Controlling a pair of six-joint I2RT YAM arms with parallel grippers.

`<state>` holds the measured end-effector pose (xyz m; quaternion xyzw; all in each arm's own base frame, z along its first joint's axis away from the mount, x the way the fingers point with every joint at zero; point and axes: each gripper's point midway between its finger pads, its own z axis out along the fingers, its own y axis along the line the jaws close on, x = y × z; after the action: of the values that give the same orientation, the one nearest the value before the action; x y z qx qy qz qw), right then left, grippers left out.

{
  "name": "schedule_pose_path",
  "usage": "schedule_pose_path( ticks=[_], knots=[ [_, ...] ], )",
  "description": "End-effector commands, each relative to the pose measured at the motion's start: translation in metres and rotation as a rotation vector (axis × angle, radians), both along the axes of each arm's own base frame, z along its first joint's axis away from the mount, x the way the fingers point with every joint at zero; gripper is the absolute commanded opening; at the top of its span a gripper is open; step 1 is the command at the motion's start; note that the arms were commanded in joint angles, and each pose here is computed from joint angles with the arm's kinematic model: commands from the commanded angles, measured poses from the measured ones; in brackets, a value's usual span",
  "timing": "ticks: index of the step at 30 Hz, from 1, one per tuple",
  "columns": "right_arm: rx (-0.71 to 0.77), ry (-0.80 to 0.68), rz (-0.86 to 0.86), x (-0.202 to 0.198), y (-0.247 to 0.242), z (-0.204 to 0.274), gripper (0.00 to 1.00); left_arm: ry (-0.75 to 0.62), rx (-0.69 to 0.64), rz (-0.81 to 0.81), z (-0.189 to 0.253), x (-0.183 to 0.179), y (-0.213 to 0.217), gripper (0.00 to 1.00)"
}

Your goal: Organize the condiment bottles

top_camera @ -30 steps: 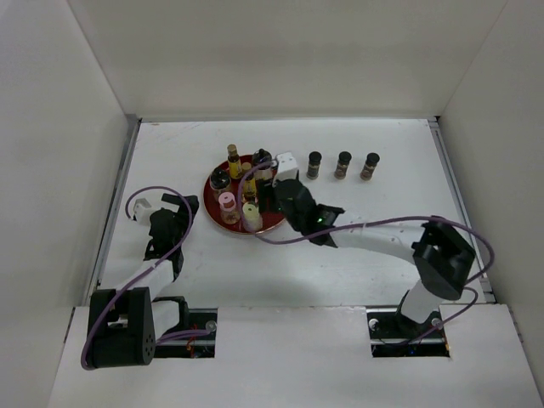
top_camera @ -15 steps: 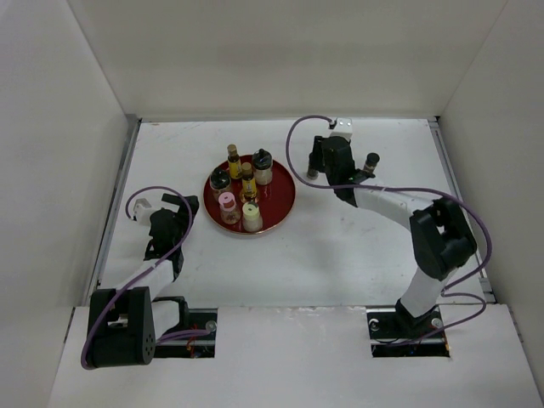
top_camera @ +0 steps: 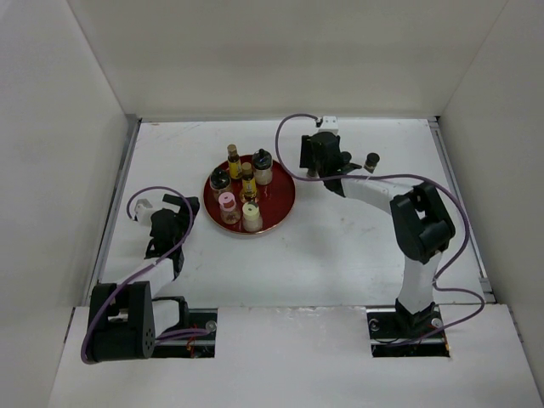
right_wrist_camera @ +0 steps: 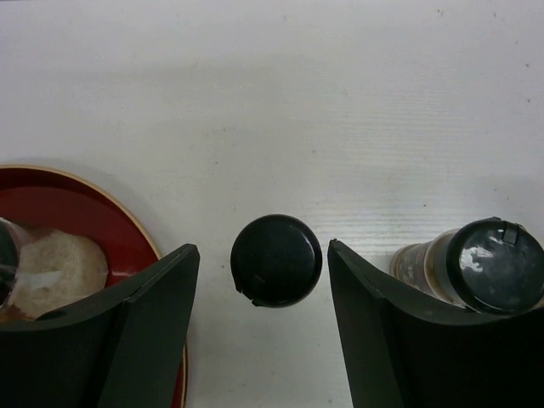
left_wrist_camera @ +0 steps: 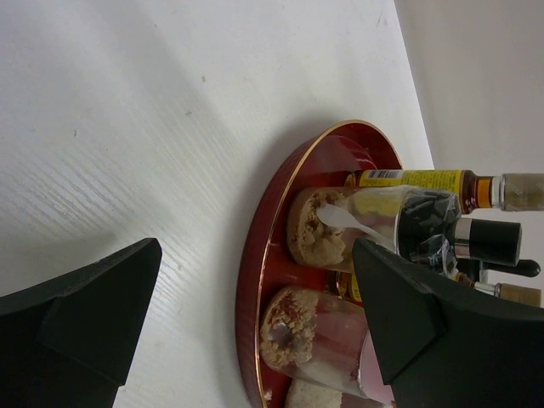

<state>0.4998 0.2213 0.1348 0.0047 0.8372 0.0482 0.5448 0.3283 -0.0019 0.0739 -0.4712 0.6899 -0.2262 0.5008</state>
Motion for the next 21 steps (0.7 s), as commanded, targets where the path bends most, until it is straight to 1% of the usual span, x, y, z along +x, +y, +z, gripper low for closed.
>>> schedule_pose_path(
  ticks=[1,3,5,8,10,12,15,18,21],
  knots=[
    [-0.015,-0.045,-0.020,0.016,-0.003,0.015,0.68,-0.061,0.001,-0.012,0.016,0.010,-0.003,1.00],
    [-0.022,-0.039,-0.020,0.017,-0.003,0.012,0.67,-0.066,0.010,-0.004,0.017,0.009,-0.001,1.00],
    [-0.032,-0.037,-0.020,0.017,-0.004,0.011,0.59,-0.064,0.015,0.002,0.017,0.008,0.000,1.00],
    [-0.027,-0.050,-0.036,0.017,-0.007,0.015,0.45,-0.072,0.016,0.000,0.019,0.009,-0.001,1.00],
    [-0.018,-0.063,-0.038,0.011,-0.007,0.023,0.41,-0.067,0.017,0.002,0.017,0.008,0.000,1.00],
    [-0.003,-0.094,-0.053,0.004,-0.014,0.040,0.39,-0.057,0.010,-0.006,0.015,0.009,-0.002,1.00],
    [0.028,-0.145,-0.033,-0.018,-0.005,0.063,0.38,-0.064,0.013,-0.008,0.017,0.010,-0.003,1.00],
    [0.047,-0.157,0.026,-0.042,0.015,0.076,0.38,-0.063,0.016,0.000,0.016,0.009,-0.001,1.00],
    [0.074,-0.162,0.084,-0.058,0.039,0.080,0.38,-0.063,0.013,-0.005,0.016,0.009,-0.003,1.00]
  ],
)
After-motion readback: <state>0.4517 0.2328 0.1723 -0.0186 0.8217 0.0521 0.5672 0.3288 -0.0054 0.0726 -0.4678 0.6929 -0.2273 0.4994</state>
